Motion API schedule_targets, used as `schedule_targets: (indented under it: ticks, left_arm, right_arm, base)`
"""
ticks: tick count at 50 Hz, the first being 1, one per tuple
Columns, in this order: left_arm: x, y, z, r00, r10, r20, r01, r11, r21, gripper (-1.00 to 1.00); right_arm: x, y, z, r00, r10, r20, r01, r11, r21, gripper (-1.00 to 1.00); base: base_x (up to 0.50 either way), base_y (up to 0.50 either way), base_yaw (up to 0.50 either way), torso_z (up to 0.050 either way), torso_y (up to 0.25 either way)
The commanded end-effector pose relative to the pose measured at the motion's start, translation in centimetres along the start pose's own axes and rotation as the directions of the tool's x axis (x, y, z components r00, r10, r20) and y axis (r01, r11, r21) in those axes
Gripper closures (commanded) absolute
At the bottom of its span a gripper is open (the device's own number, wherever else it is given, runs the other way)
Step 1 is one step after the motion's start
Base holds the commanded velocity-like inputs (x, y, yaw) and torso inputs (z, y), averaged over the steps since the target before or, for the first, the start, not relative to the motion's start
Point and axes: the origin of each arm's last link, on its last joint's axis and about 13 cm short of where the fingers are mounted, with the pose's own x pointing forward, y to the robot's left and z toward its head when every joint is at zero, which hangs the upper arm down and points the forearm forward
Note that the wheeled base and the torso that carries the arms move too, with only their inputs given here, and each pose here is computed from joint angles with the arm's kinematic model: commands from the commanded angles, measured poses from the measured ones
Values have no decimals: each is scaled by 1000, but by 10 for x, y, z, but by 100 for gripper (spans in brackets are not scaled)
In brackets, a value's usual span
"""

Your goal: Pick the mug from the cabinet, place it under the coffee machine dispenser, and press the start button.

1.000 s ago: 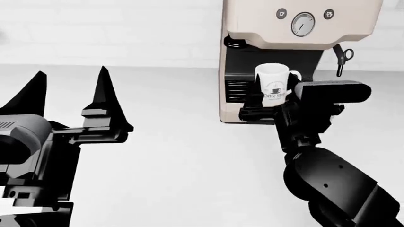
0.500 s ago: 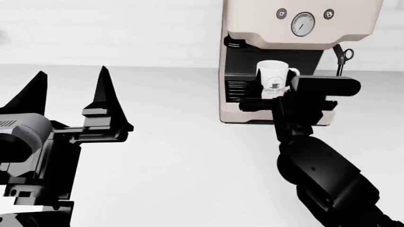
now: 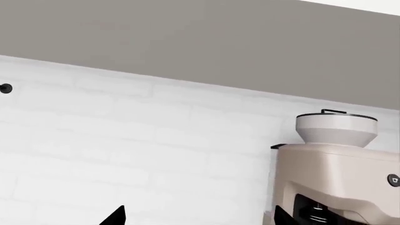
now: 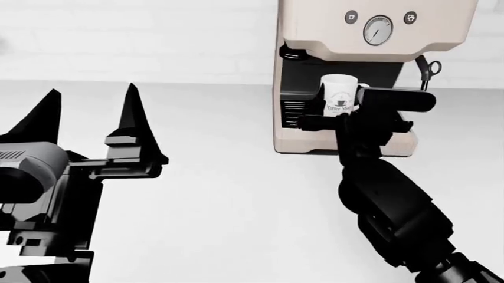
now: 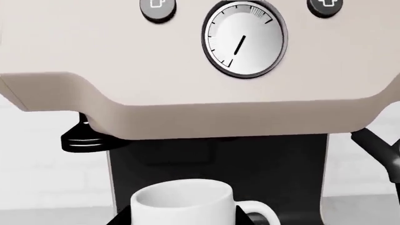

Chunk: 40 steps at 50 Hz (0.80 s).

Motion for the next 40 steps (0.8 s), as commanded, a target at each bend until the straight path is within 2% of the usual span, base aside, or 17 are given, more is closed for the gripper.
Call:
schedule_targets:
  ticks: [1,14,22,40]
  left_arm:
    - [0,0,-1,1000,-2,-1,2,1000,2,-100]
    - [1,0,-1,1000,-1,-3,1,1000,1,-100]
    - [1,0,-1,1000,0,-4,0,1000,0,-100]
    - [2,0,-3,1000,-1,-10,1,1000,2,-100]
  right_arm:
    - [8,0,-4,1000,-19,3,20,999,-30,100]
    - [18,5,-9,1000,-15,-13,15,999,-52,100]
    - [25,5,-13,999,-25,-25,24,999,-34,100]
    - [36,-1,-25,996,-79,-29,78,996,-34,100]
  base:
    - [0,0,0,0,0]
    - [0,0,0,0,1]
    - [0,0,0,0,0]
    - [0,0,0,0,0]
